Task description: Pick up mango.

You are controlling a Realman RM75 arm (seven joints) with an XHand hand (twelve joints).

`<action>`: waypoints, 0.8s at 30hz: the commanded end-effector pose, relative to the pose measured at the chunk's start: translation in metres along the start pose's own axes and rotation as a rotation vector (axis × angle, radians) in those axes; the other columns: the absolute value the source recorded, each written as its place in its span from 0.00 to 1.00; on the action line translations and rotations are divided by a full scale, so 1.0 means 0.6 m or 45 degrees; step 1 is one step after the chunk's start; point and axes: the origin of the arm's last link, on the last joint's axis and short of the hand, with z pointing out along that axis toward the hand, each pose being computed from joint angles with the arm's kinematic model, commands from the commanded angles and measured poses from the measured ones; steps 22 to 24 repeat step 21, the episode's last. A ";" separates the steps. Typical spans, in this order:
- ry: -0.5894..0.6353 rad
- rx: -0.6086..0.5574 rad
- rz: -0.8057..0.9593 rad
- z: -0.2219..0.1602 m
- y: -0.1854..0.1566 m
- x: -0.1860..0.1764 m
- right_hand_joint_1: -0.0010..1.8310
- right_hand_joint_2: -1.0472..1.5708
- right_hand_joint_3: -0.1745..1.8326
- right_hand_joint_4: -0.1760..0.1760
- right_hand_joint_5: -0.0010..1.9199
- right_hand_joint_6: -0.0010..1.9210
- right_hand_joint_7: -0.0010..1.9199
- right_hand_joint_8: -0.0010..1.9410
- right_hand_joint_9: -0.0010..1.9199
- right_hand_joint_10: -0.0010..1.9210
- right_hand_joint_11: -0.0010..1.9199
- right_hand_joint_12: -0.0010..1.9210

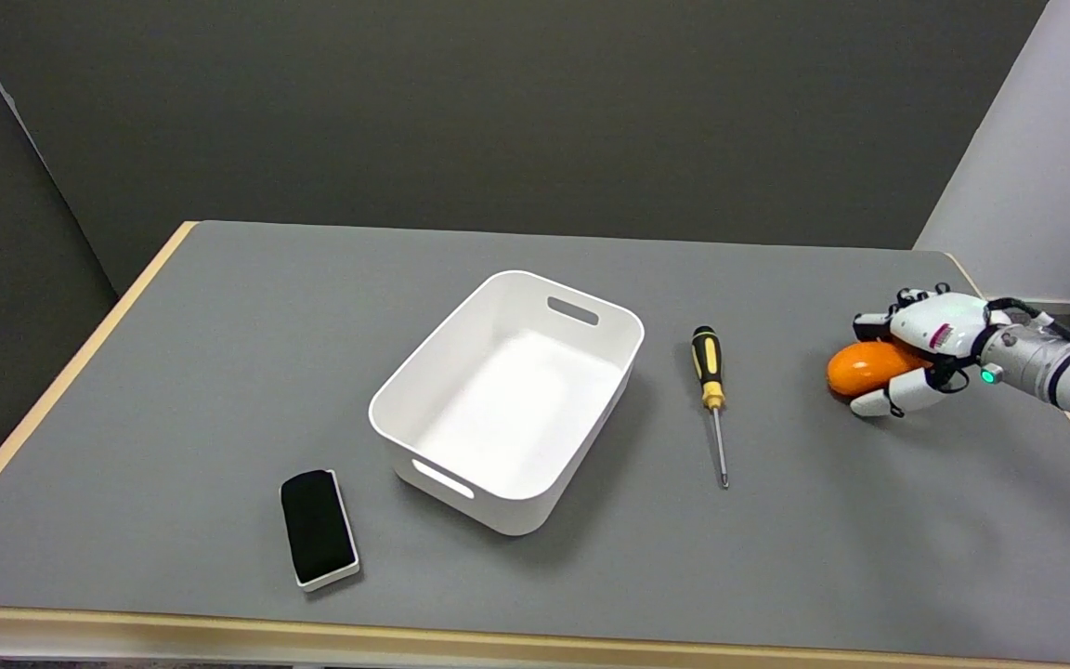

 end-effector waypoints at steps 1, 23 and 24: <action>0.350 -0.045 -0.108 -0.001 0.015 0.166 0.48 0.84 0.25 0.74 0.33 0.82 0.39 0.94 0.41 0.73 0.15 0.70; 0.886 0.188 -0.158 -0.037 -0.180 0.346 0.48 0.84 0.26 0.82 0.34 0.80 0.43 0.95 0.45 0.74 0.19 1.00; 0.886 0.188 -0.158 -0.037 -0.180 0.346 0.48 0.84 0.26 0.82 0.34 0.80 0.43 0.95 0.45 0.74 0.19 1.00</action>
